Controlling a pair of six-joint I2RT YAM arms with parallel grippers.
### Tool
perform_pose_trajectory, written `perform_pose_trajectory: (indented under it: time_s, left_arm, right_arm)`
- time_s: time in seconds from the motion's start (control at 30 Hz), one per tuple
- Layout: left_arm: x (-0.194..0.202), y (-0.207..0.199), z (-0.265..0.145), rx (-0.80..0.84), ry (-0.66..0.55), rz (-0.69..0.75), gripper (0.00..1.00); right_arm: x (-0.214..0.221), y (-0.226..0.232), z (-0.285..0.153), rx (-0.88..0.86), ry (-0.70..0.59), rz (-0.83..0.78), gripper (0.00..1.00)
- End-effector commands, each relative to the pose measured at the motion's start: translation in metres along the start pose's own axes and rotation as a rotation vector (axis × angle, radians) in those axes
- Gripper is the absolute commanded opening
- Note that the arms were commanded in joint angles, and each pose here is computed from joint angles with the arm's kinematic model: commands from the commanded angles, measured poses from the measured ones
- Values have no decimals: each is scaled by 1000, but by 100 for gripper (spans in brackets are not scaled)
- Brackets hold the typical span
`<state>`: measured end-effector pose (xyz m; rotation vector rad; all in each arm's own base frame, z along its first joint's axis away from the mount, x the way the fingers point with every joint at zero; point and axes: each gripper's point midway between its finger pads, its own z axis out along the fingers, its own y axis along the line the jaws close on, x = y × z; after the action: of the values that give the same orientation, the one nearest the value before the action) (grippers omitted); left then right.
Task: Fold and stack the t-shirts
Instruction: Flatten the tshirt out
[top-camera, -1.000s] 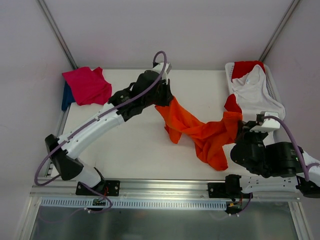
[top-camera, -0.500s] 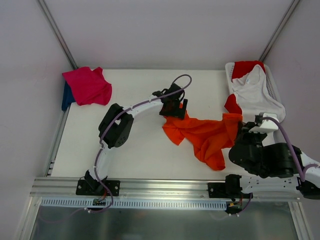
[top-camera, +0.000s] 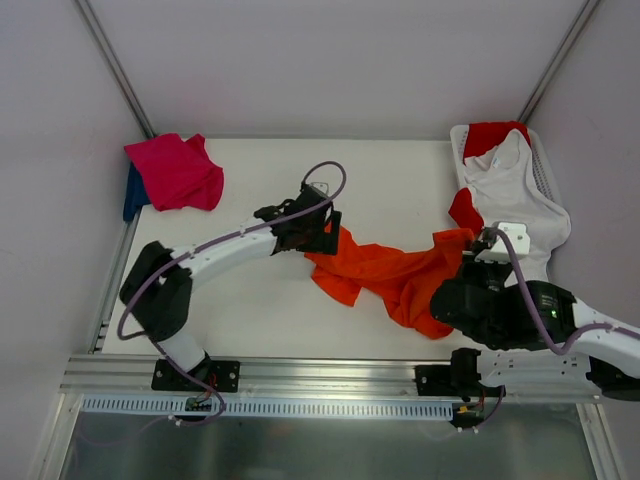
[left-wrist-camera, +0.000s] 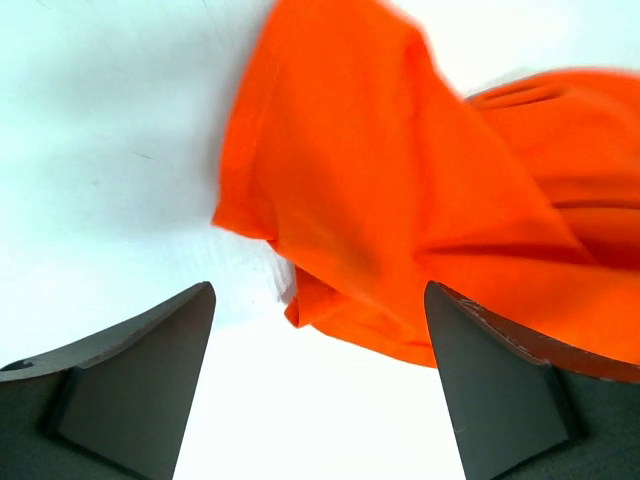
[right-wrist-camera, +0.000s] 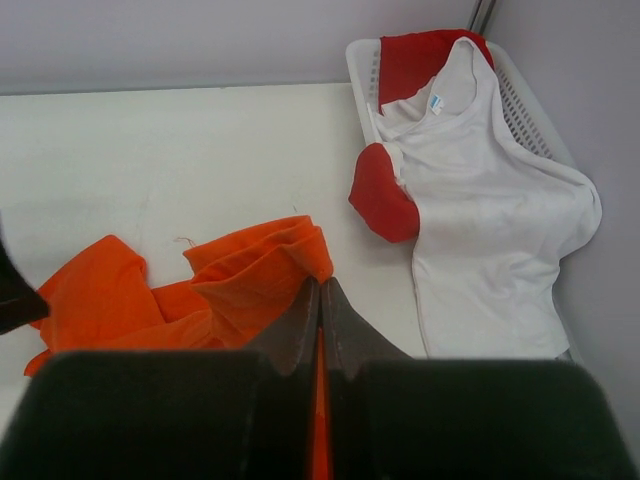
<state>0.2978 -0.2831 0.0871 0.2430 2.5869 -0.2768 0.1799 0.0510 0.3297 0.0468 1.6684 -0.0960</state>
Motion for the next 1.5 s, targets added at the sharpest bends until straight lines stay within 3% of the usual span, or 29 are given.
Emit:
perform_pose_trajectory:
  time_s: [0.0,0.07,0.17,0.33,0.5,0.8,1.0,1.17,1.47]
  left_arm:
    - [-27,7,-43,43,-225,-61,86]
    - [-52,-6,-68,160,-382,-91,87]
    - [-54,-10,-83,260,-474,-132,87]
    - [-10,-19,-69,403,-407,-167,85]
    - [22,-11,-55,509,-441,-360,83]
    - [24,17,-20,374,-483,-535,79]
    - [18,30,-1,287,-507,-667,82]
    - [15,24,17,263,-465,-765,84]
    - [11,2,52,295,-409,-776,84]
  right_arm:
    - [-7,-18,3,72,-58,-175,0]
    - [-5,-15,4,77,-47,-186,1]
    - [-2,-13,5,94,-30,-201,1]
    - [2,-22,5,104,-17,-146,1]
    - [9,-20,6,107,-1,-147,1]
    - [17,-8,6,99,37,-186,1]
    - [21,-8,6,99,51,-194,0]
    - [25,-7,6,105,63,-208,1]
    - [28,-1,8,115,76,-235,0]
